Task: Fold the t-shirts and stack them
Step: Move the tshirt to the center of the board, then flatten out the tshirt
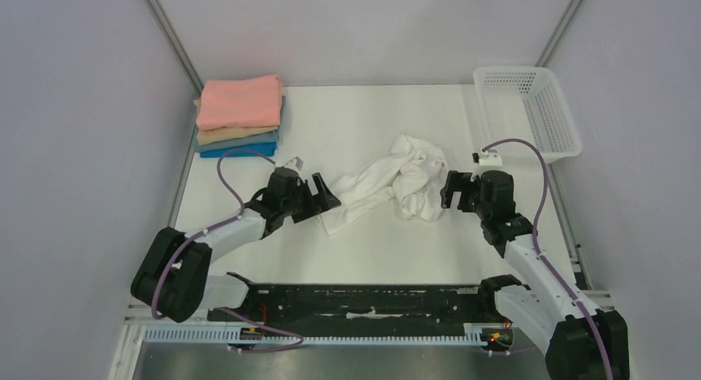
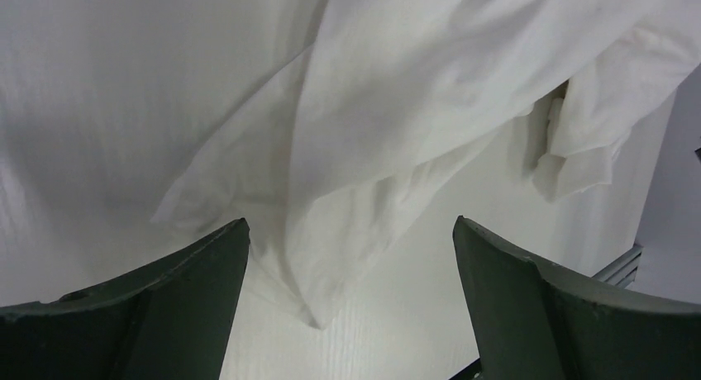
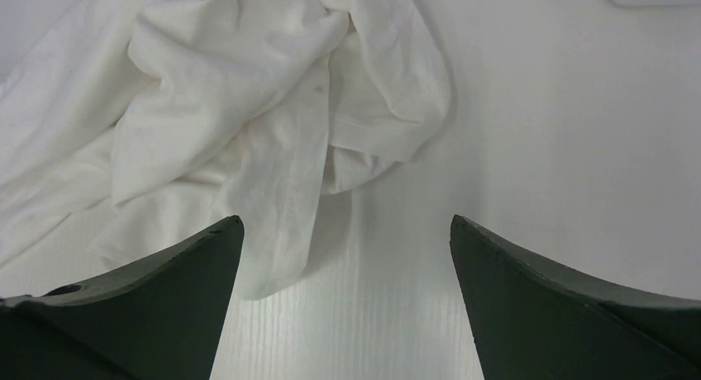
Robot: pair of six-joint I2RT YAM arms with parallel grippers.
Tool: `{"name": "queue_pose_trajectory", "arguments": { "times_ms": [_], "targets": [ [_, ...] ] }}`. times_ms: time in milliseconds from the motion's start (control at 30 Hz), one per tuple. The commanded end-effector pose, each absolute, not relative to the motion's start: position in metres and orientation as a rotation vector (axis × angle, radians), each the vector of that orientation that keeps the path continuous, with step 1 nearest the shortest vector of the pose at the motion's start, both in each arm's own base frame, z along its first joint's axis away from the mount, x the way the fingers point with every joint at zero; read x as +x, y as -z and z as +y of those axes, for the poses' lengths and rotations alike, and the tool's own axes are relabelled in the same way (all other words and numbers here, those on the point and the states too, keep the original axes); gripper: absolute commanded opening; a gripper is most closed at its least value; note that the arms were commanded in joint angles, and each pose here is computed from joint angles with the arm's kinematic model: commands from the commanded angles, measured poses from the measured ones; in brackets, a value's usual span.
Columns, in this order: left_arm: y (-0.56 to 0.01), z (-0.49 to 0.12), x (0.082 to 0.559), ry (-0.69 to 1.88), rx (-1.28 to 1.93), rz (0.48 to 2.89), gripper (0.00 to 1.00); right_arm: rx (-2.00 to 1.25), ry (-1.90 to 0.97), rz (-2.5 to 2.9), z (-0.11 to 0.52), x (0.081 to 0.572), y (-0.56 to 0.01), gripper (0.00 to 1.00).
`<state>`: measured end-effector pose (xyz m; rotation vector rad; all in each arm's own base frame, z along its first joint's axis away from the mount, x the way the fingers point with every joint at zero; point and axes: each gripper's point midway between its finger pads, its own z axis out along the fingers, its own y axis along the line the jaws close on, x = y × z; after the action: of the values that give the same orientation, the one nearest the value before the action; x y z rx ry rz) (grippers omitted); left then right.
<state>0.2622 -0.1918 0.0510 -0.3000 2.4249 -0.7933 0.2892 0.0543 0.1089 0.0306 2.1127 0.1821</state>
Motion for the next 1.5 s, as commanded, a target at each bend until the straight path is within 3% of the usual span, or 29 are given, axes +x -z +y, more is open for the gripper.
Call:
{"name": "queue_pose_trajectory", "arguments": {
  "times_ms": [0,333,633,967,1300,1367,1400,1433,1467],
  "targets": [
    [-0.077,-0.214,0.285,0.865,-0.152,2.328,0.98,0.012,-0.233,2.059,0.063,0.292,-0.118,0.98],
    [-0.060,-0.202,0.285,0.685,-0.130,2.468,0.88,-0.001,-0.222,2.092,0.061,0.287,-0.104,0.98],
    [-0.102,-0.170,0.288,0.531,-0.179,2.328,0.93,-0.001,-0.198,2.088,0.058,0.287,-0.103,0.98],
    [-0.057,-0.203,0.306,0.580,-0.076,2.515,0.85,-0.007,-0.153,2.088,0.052,0.288,-0.103,0.98],
    [-0.038,-0.229,0.303,0.748,-0.034,2.563,0.49,-0.013,-0.149,2.112,0.052,0.288,-0.096,0.98],
    [-0.036,-0.230,0.302,0.754,-0.035,2.569,0.35,-0.014,-0.151,2.117,0.052,0.287,-0.094,0.98],
    [-0.036,-0.231,0.301,0.758,-0.034,2.570,0.24,-0.016,-0.154,2.120,0.053,0.287,-0.093,0.98],
    [-0.037,-0.231,0.300,0.764,-0.036,2.569,0.07,-0.022,-0.162,2.123,0.054,0.287,-0.092,0.98],
    [-0.040,-0.231,0.301,0.769,-0.041,2.559,0.02,-0.026,-0.167,2.127,0.055,0.286,-0.091,0.98]
  ]
}}
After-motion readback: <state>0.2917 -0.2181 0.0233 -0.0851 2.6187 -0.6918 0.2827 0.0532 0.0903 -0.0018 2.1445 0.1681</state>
